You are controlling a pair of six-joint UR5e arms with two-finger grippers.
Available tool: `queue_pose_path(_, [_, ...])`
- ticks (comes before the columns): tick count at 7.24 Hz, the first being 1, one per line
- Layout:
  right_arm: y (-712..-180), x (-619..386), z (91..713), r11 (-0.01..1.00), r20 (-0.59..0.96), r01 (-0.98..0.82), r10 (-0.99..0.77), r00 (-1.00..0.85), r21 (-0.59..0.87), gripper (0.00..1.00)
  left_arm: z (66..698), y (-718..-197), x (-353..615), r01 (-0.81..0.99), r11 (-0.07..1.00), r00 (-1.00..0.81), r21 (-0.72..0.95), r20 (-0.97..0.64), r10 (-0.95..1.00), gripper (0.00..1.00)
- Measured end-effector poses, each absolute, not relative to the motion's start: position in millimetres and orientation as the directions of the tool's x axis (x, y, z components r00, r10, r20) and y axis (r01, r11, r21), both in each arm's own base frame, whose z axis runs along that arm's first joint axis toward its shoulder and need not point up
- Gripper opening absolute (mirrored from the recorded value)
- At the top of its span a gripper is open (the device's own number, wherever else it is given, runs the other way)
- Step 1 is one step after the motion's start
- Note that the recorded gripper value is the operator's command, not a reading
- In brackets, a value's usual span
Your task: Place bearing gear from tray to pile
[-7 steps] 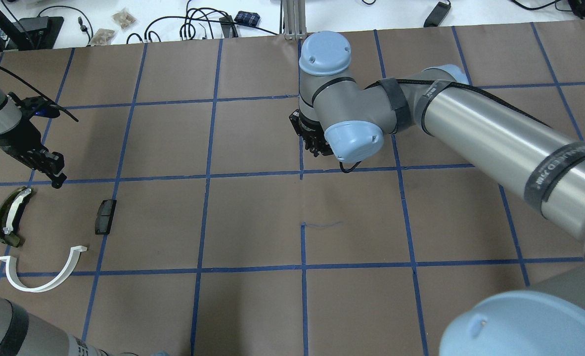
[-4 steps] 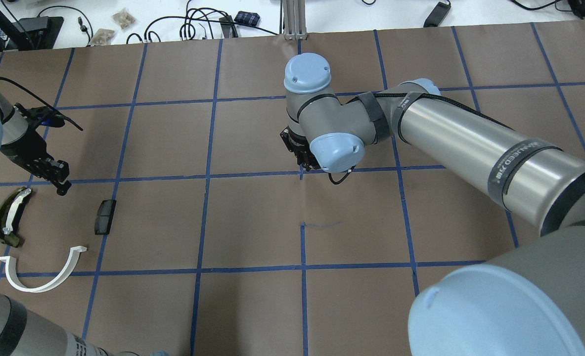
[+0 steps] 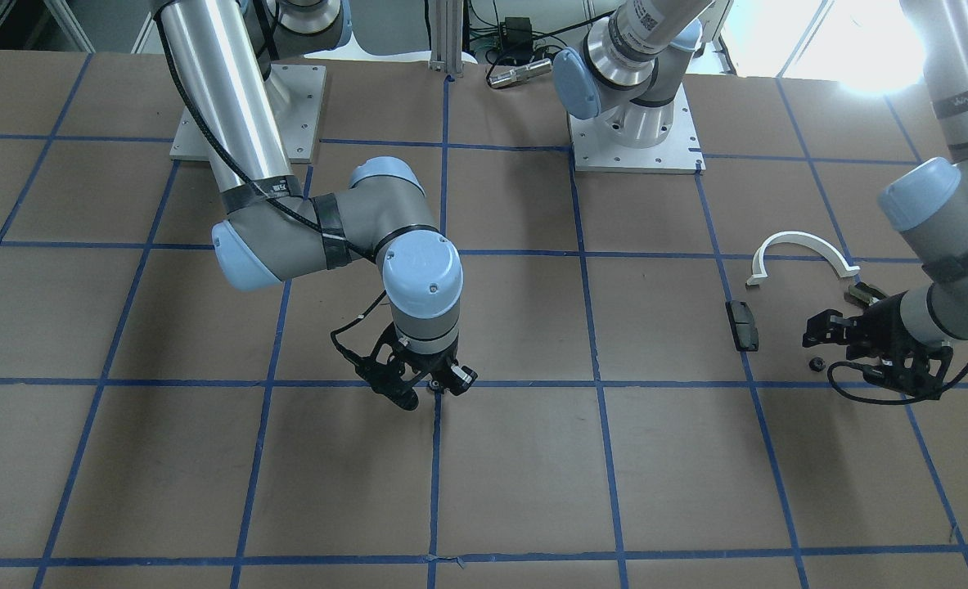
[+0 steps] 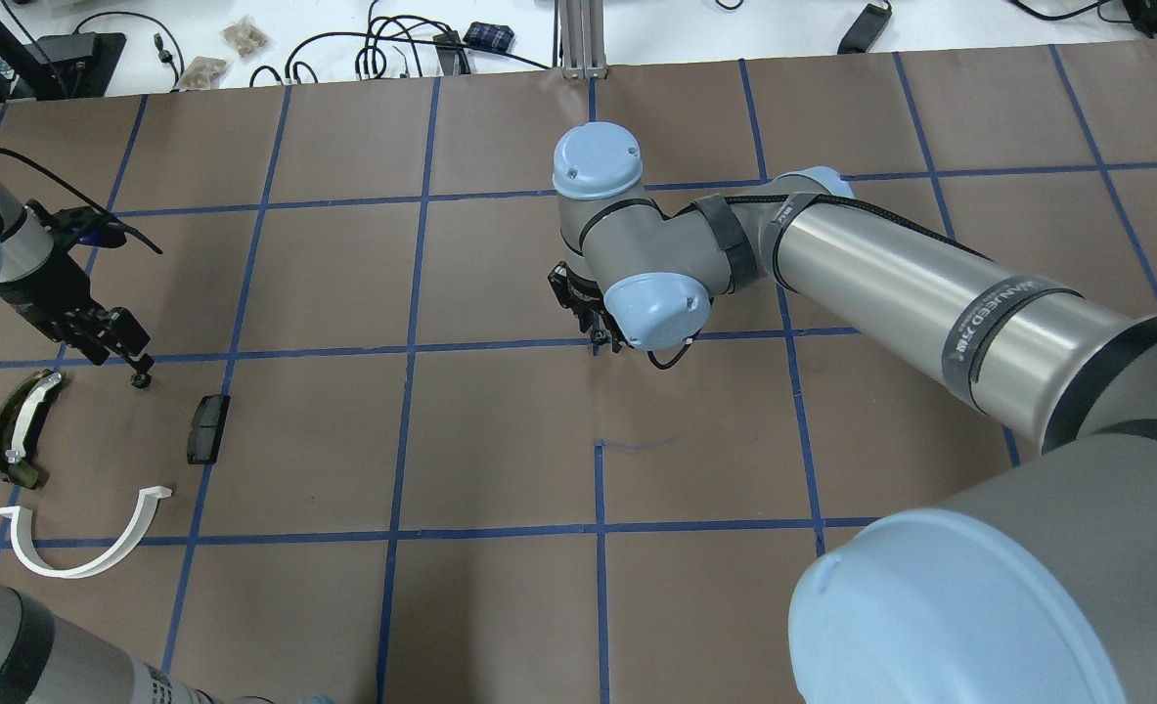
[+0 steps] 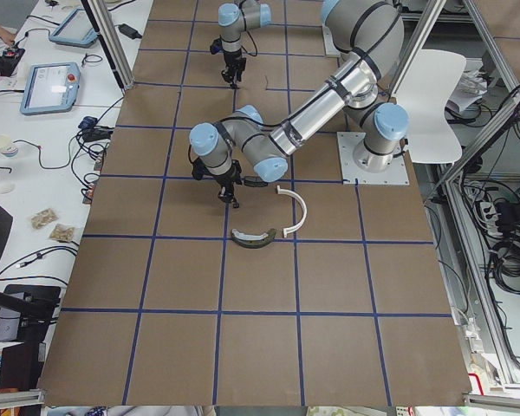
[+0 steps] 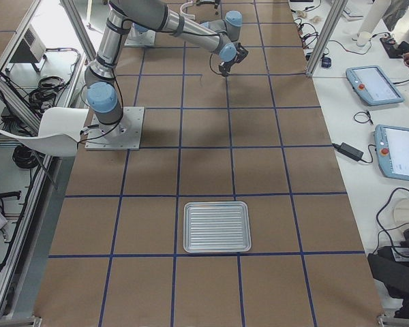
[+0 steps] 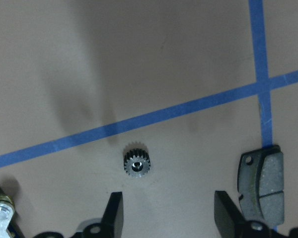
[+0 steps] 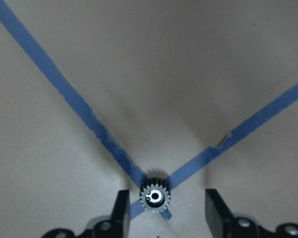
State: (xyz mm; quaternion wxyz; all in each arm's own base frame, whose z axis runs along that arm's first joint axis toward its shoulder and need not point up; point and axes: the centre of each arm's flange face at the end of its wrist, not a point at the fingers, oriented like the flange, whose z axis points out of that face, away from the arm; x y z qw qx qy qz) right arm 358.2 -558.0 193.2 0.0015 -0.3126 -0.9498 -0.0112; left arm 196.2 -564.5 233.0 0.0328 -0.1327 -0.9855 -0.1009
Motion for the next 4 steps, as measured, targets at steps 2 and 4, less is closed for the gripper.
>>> queue_pose_path(2, [-567,336,234,0.843,-0.02,0.538,0.538,-0.843,-0.016,1.0,262,-586,126,0.317,0.939,-0.948,0.133,0.066,0.311,0.84])
queue_pose_path(4, [-581,268,304,0.89,-0.034,0.452,0.451,-0.892,-0.059,1.0,291,-608,41,0.319,0.946,-0.947,0.054,0.044,0.317,0.88])
